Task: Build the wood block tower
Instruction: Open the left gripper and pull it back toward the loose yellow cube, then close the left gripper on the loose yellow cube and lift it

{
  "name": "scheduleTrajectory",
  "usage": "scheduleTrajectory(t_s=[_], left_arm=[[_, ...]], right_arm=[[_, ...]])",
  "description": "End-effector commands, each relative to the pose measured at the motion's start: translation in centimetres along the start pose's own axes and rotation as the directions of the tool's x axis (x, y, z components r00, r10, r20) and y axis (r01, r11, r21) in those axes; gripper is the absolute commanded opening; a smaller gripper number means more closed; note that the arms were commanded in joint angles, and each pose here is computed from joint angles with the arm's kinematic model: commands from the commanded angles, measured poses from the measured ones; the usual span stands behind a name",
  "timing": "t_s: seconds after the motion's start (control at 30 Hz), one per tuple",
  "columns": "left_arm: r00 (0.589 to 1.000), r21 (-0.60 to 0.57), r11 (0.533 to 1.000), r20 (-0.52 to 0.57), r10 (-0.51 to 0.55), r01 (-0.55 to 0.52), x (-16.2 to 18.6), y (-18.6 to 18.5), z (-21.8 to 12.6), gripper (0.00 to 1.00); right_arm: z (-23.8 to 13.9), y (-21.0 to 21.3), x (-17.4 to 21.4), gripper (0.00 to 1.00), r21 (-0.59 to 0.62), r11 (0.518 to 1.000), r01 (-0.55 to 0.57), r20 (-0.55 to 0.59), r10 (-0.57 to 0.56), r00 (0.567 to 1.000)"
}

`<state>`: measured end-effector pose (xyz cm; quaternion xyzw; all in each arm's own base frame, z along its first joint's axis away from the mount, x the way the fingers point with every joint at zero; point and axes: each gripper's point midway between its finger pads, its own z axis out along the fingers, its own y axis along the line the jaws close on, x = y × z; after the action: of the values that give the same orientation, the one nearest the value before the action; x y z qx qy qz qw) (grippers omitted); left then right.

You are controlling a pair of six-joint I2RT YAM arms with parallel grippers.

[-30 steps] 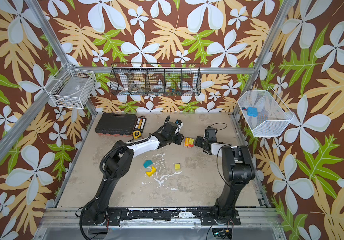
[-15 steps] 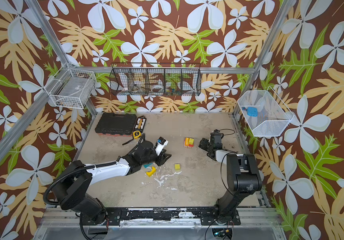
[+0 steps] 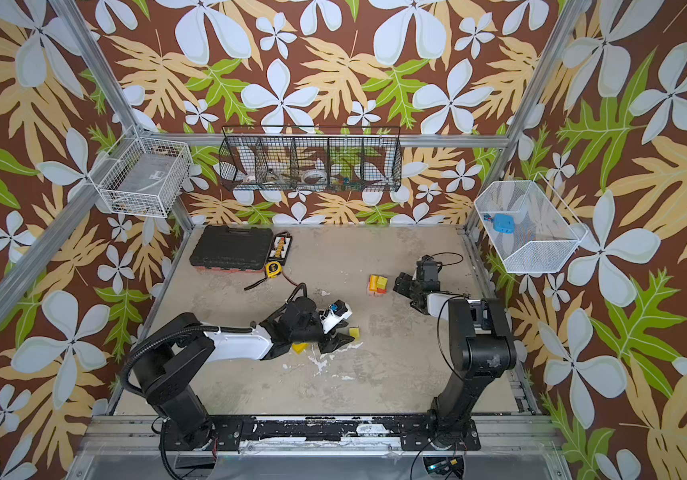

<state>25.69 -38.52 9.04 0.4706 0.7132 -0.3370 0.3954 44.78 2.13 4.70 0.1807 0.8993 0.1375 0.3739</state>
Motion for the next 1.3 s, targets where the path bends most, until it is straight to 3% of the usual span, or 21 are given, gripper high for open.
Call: scheduleTrajectory(t_s=[0.0,0.37,0.77,1.1,1.27], left_arm=[[0.999,-0.007,0.999,-0.025,0.039,-0.039,0.2,0.6,0.9,0.56],[0.989,-0.004,0.997,-0.129,0.072,-0.073,2.6,1.5,3.1,0.65],[0.982,0.005,0.997,-0.170,0.079,-0.079,3.7,1.8,4.3,0.63],[0.982,-0.007,0.997,-0.171,0.076,-0.078,3.1,2.0,4.5,0.25],[0.982,-0.032,0.992,-0.144,0.119,-0.124,1.1,2.5,3.9,0.08]], right_arm=[[0.0,0.2,-0.5,0.72,-0.002,1.000,0.011,0.014,-0.011,1.000],[0.3,0.4,-0.4,0.71,-0.008,1.000,0.019,0.003,-0.019,1.000],[0.7,0.9,-0.2,0.71,-0.001,0.999,0.045,-0.010,-0.045,0.999],[0.7,1.0,-0.2,0.71,-0.002,0.999,0.049,-0.012,-0.049,0.999],[0.6,1.1,-0.3,0.70,-0.004,0.999,0.050,-0.007,-0.050,0.999]])
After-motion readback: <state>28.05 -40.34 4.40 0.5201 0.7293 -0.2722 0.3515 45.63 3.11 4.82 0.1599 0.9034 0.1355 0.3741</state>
